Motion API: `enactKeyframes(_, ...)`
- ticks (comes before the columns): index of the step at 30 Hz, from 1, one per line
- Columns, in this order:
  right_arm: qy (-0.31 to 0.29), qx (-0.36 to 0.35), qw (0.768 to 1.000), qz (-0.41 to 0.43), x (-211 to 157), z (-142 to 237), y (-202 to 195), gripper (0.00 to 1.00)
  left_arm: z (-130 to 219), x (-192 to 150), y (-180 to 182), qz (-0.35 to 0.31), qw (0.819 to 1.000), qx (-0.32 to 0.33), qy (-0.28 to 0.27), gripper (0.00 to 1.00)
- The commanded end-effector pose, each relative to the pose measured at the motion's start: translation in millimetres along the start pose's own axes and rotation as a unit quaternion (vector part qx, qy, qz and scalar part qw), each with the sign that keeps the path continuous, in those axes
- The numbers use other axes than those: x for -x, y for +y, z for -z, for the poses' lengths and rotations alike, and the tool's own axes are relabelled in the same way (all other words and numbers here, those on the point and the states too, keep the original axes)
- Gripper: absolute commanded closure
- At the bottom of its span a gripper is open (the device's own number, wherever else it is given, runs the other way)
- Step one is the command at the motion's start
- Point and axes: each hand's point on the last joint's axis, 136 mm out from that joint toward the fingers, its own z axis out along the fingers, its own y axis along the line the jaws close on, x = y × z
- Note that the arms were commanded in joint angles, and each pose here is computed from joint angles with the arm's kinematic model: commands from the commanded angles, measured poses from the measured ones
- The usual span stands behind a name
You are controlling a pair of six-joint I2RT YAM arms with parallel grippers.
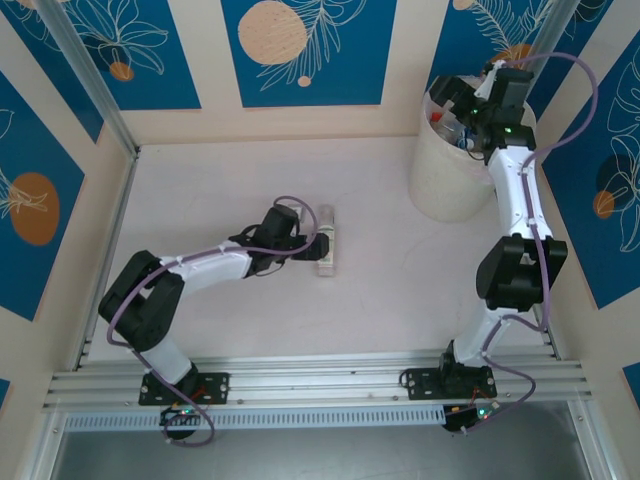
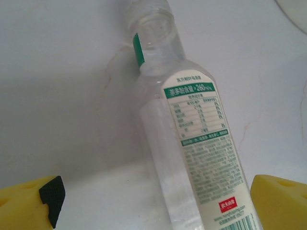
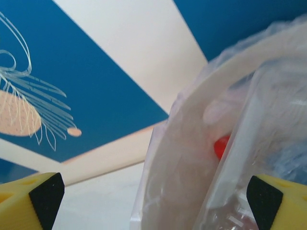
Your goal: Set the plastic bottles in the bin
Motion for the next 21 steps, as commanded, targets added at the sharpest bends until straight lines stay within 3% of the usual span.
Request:
enactKeyframes(1, -0.026, 0.035, 0.999, 0.007, 6.8, 23.9, 26.5, 0.01, -3.4, -15.6, -4.4, -0.041, 0.998, 0.051, 0.022, 0.00)
enactKeyframes(8, -0.068, 0.031, 0.997, 0.034, 10.2, 80.0, 44.6, 0.01, -20.8, -35.4, -15.1, -0.097, 0.989, 0.102, 0.033, 0.00)
enactKeyframes(14, -0.127, 0.010, 0.992, 0.023, -1.3, 131.6, 18.9, 0.01, -41.7, -50.6, -17.3, -0.094, 0.989, 0.105, 0.048, 0.03)
enactKeyframes(21, -0.106, 0.012, 0.994, 0.030, -33.6, 162.5, 7.6, 0.01, -53.2, -49.4, -15.4, -0.095, 0.987, 0.118, 0.047, 0.09)
